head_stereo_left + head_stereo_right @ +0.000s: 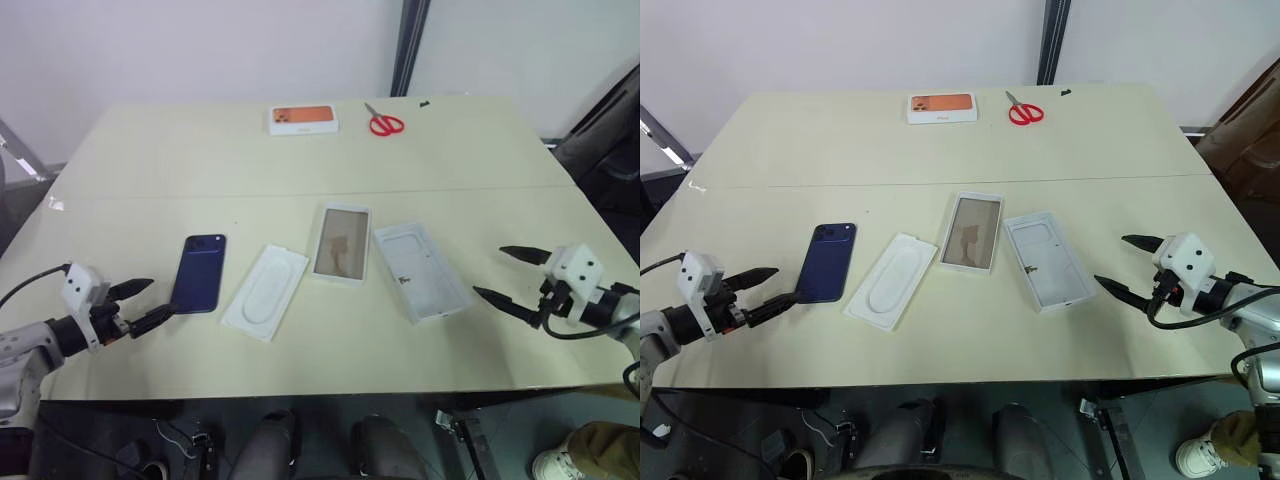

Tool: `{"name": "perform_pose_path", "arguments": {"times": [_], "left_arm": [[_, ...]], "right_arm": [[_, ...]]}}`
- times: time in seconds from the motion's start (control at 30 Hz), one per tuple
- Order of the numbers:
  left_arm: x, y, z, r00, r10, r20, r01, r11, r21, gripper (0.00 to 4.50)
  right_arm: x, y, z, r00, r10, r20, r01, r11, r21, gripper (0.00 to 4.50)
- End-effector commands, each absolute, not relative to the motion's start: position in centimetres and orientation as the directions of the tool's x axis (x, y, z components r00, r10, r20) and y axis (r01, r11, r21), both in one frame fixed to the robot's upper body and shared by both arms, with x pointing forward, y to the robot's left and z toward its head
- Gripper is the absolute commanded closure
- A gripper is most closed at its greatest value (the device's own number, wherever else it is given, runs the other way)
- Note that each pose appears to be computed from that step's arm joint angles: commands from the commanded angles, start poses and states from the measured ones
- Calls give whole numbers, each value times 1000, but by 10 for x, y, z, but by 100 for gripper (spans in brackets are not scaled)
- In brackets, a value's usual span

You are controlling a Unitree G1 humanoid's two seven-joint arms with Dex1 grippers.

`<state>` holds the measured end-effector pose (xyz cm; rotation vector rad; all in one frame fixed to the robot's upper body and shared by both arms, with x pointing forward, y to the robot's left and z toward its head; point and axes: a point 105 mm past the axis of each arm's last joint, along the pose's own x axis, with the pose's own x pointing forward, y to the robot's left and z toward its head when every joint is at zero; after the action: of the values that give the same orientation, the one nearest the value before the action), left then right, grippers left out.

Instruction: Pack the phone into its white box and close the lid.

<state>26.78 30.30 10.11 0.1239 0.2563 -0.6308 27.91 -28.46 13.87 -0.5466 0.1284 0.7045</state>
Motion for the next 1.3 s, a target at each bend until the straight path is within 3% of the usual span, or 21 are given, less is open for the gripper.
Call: {"name": "perform_pose_path", "arguments": {"times": [0.03,0.3,0.6,0.77,1.13,1.3], "left_arm": [[270,297,116,765,-591,-256,630,768,110,3],[277,284,123,758,-612,-227,644,758,104,3],[294,243,121,683,-693,-233,695,714,-87,3],[298,222,106,590,-734,-335,711,670,-215,3],[306,182,102,441,-852,-282,625,517,-585,3],[307,178,86,419,-842,-340,595,538,-598,3]], "right_arm": [[282,-283,146,764,584,-274,-636,612,-469,0],[289,-265,154,729,636,-252,-668,584,-460,0],[292,-202,165,568,786,-243,-786,431,-444,0],[298,-181,165,521,822,-229,-809,391,-439,0],[297,-172,156,529,820,-219,-804,403,-437,0],[297,-174,158,550,808,-213,-789,418,-451,0]]}}
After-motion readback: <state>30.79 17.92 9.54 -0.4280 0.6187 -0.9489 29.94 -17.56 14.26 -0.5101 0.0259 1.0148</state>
